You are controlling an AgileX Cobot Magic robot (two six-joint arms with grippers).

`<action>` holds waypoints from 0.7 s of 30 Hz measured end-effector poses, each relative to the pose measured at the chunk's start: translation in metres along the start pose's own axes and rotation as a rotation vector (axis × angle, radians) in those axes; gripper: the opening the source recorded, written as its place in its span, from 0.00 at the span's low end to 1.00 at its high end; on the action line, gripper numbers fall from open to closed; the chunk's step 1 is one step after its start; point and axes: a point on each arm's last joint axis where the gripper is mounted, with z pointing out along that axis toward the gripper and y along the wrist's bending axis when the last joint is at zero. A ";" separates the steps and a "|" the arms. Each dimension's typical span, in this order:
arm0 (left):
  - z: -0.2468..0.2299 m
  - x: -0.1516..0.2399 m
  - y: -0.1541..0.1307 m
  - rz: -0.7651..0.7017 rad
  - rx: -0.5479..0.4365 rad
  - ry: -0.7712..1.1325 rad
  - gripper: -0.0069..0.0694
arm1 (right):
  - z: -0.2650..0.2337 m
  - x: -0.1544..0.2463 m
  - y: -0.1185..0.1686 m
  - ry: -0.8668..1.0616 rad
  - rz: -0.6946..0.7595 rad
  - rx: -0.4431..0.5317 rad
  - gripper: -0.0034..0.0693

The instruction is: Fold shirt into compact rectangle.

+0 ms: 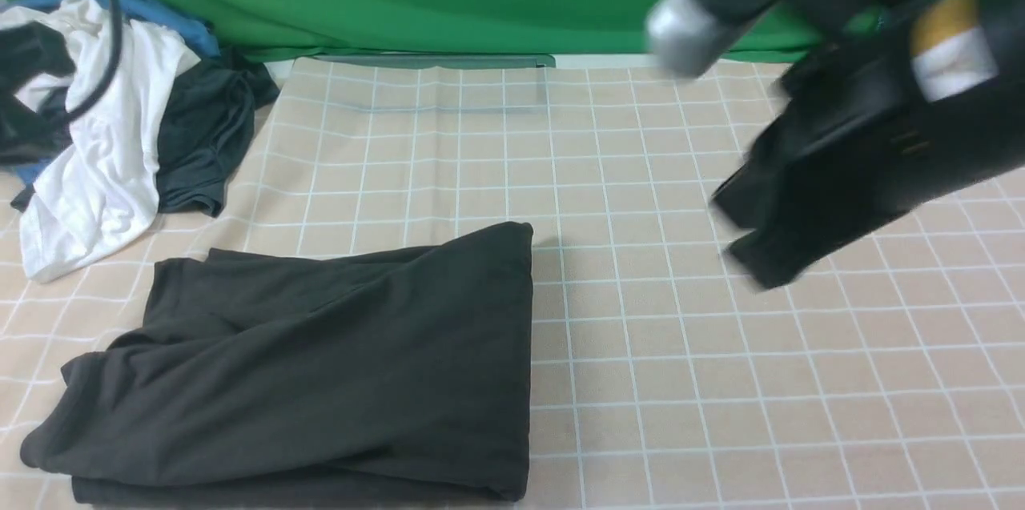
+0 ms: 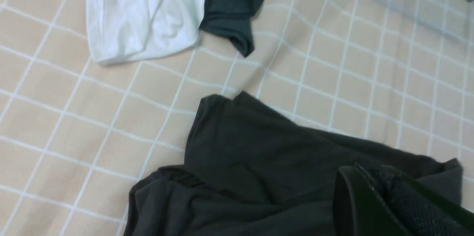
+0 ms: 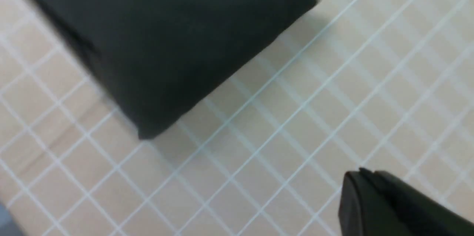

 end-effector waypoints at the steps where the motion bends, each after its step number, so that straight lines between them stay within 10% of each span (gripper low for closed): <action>1: -0.002 0.000 0.000 -0.001 0.005 -0.011 0.11 | -0.009 0.002 -0.001 -0.025 0.004 0.004 0.08; 11: 0.009 0.054 0.012 -0.028 0.083 -0.180 0.11 | -0.115 0.067 -0.012 -0.445 0.034 0.036 0.08; 21: 0.025 0.083 0.023 -0.040 0.078 -0.234 0.11 | -0.119 0.160 -0.011 -0.721 0.030 0.035 0.08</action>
